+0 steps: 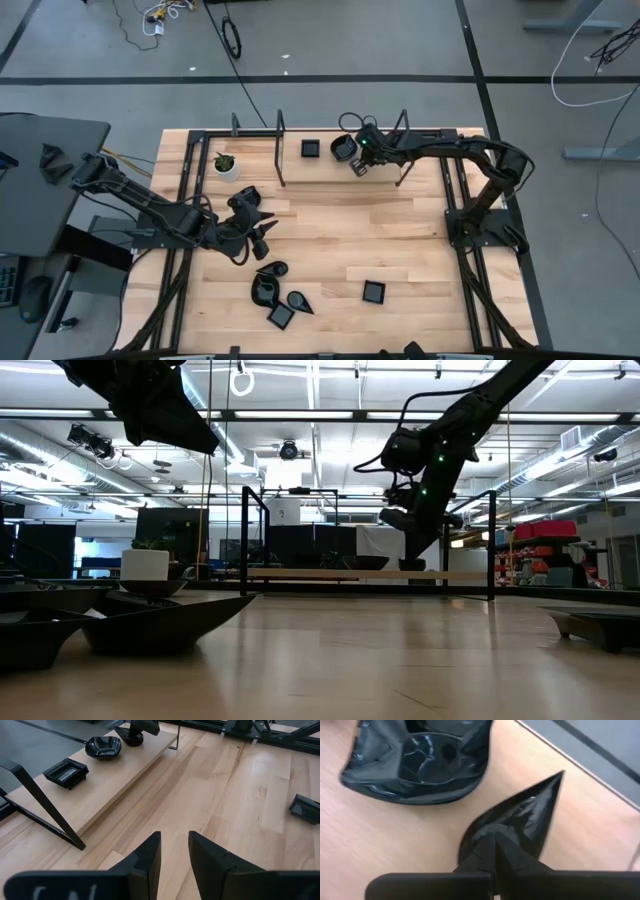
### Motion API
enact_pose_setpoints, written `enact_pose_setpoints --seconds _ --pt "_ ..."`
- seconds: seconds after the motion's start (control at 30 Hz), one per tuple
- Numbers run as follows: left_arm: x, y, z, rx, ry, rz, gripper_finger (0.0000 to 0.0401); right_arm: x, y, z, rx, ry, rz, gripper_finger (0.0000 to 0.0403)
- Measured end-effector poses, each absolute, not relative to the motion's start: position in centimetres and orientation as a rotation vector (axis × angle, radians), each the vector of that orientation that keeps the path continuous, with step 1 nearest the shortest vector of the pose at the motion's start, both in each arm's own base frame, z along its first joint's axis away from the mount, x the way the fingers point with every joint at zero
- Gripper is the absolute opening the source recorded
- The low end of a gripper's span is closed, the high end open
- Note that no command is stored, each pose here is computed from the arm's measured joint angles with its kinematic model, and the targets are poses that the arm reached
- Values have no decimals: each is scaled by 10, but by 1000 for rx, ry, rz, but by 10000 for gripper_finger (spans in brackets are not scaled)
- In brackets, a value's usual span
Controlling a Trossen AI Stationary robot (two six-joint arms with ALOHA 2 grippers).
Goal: Pick & Place Mini shaped plates
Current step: Stack the black leaf shaped bowl on top of the other black leaf shaped bowl on the shelf
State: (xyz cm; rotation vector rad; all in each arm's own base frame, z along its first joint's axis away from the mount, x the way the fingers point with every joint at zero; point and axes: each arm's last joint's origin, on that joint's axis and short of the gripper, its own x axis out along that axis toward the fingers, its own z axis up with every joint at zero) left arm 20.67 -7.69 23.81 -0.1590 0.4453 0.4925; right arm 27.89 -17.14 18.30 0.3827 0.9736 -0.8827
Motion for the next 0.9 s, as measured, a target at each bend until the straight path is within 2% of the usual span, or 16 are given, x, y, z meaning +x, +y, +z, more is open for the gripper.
enact_pose_setpoints --seconds 0.23,0.4,0.63,0.9 --pt "207 -77 238 -158 445 492 106 276 -166 198 332 945 -888 2" --pt "207 -77 238 -158 445 492 106 282 -145 212 250 901 -887 2" --pt "207 -77 238 -158 446 492 106 308 -71 218 112 873 -726 2" --pt "207 -77 238 -157 446 491 106 313 41 217 -20 875 -369 2"
